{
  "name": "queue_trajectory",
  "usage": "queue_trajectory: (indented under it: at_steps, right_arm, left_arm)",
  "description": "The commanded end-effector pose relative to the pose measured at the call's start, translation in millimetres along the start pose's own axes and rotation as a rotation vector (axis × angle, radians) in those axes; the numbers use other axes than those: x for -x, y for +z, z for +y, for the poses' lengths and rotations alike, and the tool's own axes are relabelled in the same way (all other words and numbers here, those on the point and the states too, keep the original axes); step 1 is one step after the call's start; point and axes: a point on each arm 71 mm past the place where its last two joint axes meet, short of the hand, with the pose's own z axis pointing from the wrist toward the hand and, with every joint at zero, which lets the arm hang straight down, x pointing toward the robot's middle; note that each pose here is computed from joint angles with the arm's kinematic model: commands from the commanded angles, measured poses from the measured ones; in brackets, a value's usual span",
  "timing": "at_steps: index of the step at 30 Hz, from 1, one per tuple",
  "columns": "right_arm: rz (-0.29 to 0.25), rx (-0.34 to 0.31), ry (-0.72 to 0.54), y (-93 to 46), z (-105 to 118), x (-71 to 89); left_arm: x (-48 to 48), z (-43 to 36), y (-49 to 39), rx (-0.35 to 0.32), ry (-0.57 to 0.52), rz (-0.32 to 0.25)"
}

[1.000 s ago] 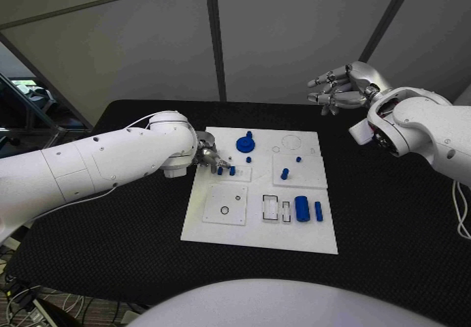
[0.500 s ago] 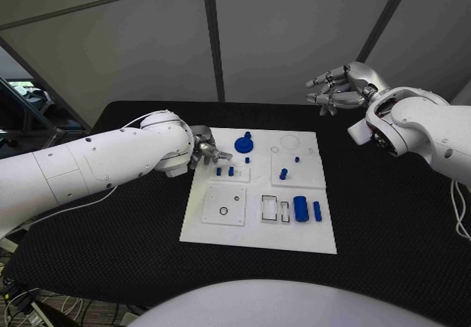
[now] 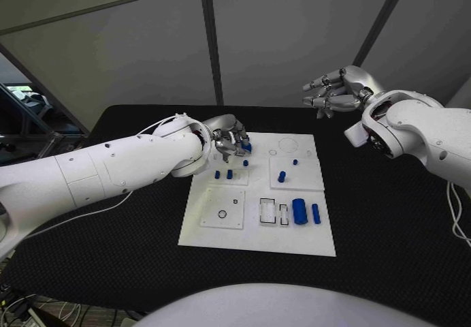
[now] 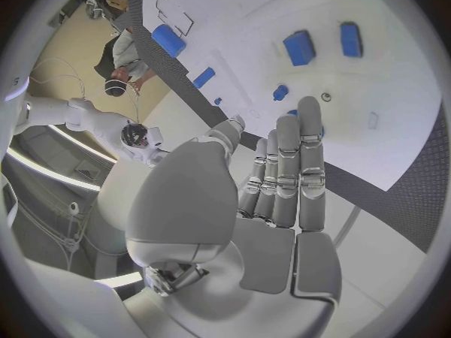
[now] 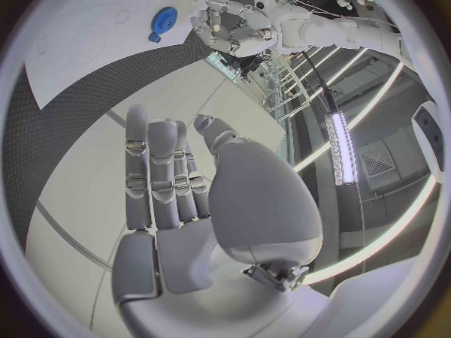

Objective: Assemble the parts on the task board

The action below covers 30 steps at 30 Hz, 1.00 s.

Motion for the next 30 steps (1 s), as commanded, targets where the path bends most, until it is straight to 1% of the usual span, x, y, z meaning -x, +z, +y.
queue_trajectory:
  at_steps: [1, 4, 7, 16, 20, 24, 30]
  right_arm:
    - [0.008, 0.013, -0.001, 0.9, 2, -0.9]
    - [0.008, 0.013, -0.001, 0.9, 2, -1.1]
    - [0.010, 0.013, -0.001, 1.0, 2, -1.7]
    - [0.013, 0.015, 0.000, 1.6, 3, -2.9]
    - [0.014, 0.016, 0.001, 1.7, 3, -3.3]
    - [0.014, 0.016, 0.001, 1.7, 3, -3.3]
    - [0.014, 0.016, 0.001, 1.6, 3, -3.3]
  left_arm:
    - [0.6, -10.3, 3.8, -0.168, 0.129, -0.072]
    - [-6.3, -10.4, 8.6, -0.172, 0.187, -0.047]
    - [-11.2, -10.8, 12.8, -0.166, 0.231, -0.023]
    - [-20.3, -8.0, 21.9, -0.110, 0.314, 0.030]
    - [-23.0, -6.3, 23.0, -0.091, 0.330, 0.049]
    - [-26.2, -3.6, 23.3, -0.067, 0.346, 0.080]
    - [-29.3, -1.0, 22.7, -0.050, 0.357, 0.103]
